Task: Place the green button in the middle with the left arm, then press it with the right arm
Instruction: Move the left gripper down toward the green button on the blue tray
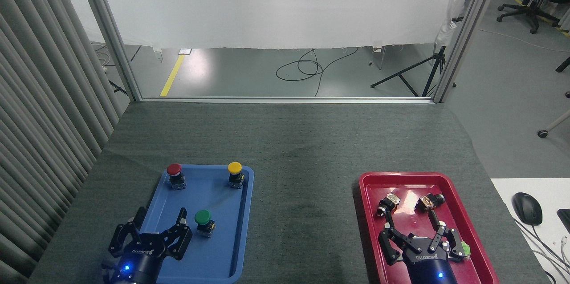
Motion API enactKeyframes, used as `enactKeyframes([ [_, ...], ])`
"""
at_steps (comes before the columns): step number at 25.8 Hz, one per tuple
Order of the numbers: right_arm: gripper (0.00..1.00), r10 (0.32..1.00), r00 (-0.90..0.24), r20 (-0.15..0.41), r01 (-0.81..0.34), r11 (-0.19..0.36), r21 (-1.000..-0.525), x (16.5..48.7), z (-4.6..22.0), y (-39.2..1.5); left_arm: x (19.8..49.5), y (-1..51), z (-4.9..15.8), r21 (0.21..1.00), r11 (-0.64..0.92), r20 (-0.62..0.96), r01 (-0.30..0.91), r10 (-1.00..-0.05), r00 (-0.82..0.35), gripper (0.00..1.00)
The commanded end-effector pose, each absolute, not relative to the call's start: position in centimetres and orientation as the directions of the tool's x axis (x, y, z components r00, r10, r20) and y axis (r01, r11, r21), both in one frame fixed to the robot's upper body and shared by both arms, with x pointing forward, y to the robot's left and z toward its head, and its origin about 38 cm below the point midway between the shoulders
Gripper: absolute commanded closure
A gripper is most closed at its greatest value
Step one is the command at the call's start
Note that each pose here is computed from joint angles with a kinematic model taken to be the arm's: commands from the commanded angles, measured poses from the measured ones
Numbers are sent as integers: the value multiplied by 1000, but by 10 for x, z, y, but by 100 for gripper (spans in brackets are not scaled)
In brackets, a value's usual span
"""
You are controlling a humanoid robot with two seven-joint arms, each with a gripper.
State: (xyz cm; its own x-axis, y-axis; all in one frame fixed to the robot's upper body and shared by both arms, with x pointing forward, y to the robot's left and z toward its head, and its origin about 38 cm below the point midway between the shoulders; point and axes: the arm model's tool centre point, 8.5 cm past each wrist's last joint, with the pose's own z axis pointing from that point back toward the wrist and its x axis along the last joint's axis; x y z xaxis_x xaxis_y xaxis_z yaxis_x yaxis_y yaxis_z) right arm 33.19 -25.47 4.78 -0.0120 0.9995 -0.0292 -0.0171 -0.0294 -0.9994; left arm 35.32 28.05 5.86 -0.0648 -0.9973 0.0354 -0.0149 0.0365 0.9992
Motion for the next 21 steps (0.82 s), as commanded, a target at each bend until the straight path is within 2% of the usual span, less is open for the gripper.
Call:
enactKeyframes([
  [1, 1, 999, -14, -31, -16, -31, -999, 332, 48, -255, 354, 281, 58, 999, 48, 47, -12, -996, -72, 1],
  [15, 1, 1000, -12, -20, -19, -20, -1000, 332, 47, -253, 352, 285, 60, 999, 33, 32, -33, -999, -21, 1],
  [21, 1, 1000, -9, -18, -23, -18, -1000, 332, 45, -255, 355, 283, 69, 997, 39, 38, -67, -999, -15, 1],
])
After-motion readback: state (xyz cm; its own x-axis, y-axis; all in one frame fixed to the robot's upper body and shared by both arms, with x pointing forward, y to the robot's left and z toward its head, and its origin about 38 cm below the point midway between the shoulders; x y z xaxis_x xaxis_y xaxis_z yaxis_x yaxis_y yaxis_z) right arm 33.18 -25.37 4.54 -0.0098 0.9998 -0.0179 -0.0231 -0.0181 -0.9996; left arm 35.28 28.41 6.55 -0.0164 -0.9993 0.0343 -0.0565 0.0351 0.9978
